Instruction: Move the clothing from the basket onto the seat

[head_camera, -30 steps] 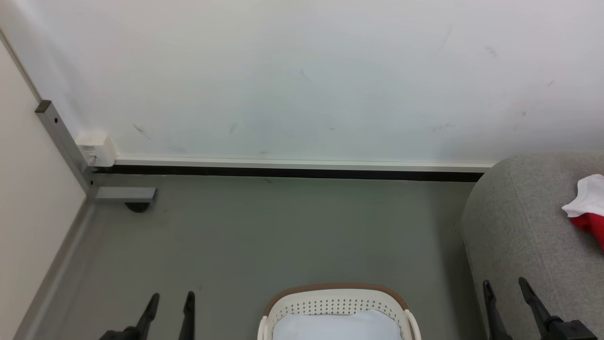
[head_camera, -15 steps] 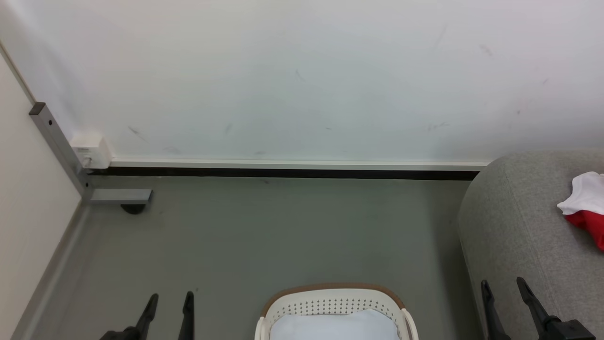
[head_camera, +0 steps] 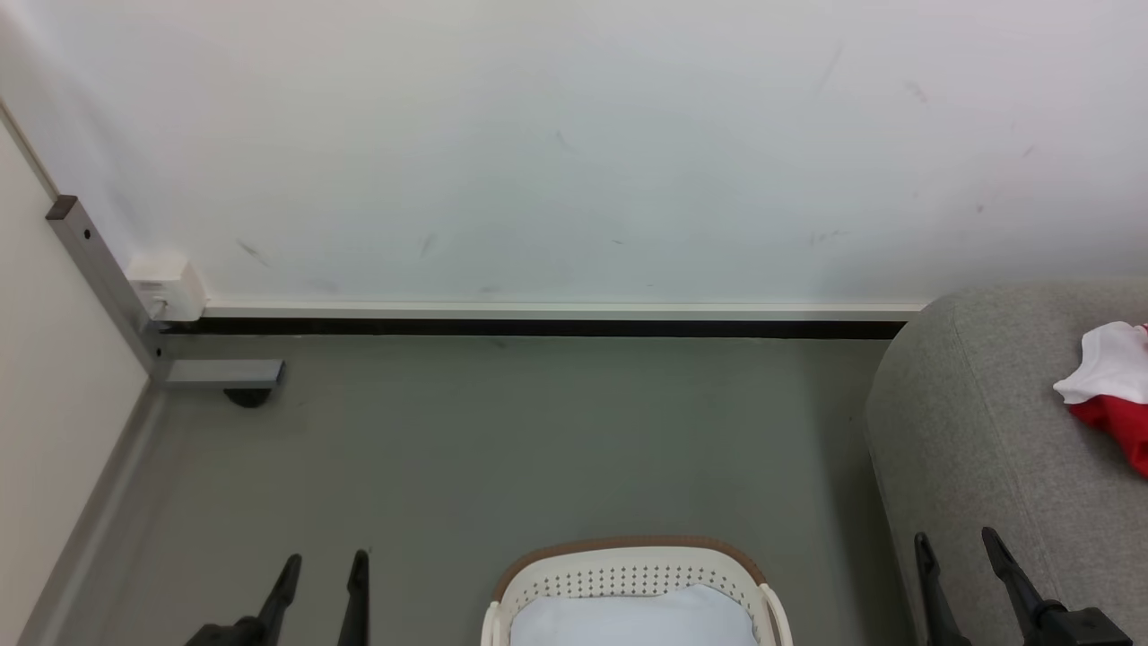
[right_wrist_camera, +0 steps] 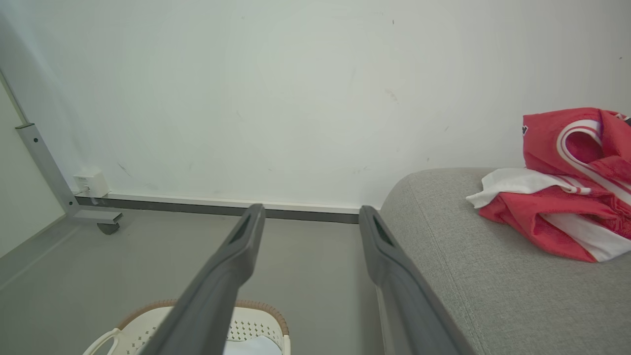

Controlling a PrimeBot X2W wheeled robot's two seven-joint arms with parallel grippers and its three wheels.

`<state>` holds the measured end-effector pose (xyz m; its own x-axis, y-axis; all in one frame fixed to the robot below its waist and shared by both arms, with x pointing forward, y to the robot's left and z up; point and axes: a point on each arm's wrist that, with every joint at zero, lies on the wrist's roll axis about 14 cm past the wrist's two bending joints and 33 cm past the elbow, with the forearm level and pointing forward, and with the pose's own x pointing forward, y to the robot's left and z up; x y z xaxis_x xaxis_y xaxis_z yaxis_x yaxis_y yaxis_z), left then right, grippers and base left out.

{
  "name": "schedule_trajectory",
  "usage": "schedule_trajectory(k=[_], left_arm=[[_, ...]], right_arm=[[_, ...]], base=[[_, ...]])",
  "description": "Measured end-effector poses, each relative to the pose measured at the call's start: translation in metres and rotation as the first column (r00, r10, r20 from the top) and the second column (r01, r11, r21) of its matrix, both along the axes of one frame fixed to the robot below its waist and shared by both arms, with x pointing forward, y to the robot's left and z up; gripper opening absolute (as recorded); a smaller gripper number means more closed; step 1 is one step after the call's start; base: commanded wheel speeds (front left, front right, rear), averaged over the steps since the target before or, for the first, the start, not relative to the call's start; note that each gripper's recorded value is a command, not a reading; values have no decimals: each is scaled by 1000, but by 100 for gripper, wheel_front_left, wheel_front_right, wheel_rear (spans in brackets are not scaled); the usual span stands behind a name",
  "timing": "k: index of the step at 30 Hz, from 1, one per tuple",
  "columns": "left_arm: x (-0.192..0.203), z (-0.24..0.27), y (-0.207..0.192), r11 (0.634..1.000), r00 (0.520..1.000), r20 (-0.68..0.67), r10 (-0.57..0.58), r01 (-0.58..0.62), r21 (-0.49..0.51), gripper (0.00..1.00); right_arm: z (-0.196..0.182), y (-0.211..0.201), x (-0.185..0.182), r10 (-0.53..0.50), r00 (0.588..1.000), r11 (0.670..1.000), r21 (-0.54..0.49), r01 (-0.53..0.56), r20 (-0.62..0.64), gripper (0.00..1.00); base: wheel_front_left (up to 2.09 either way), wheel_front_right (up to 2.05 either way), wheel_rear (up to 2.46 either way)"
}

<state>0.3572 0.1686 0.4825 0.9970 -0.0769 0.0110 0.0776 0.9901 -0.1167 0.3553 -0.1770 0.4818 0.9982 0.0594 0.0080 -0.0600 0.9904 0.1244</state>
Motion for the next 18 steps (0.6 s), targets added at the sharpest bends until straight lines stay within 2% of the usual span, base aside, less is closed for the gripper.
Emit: schedule_trajectory(k=[18], left_arm=[[3,-3,-11,999,999,-11,-35,35,-10,100]], right_arm=[[-3,-2,-1,-6,1000,1000,5,6,-9,100]], base=[[0,0,0]])
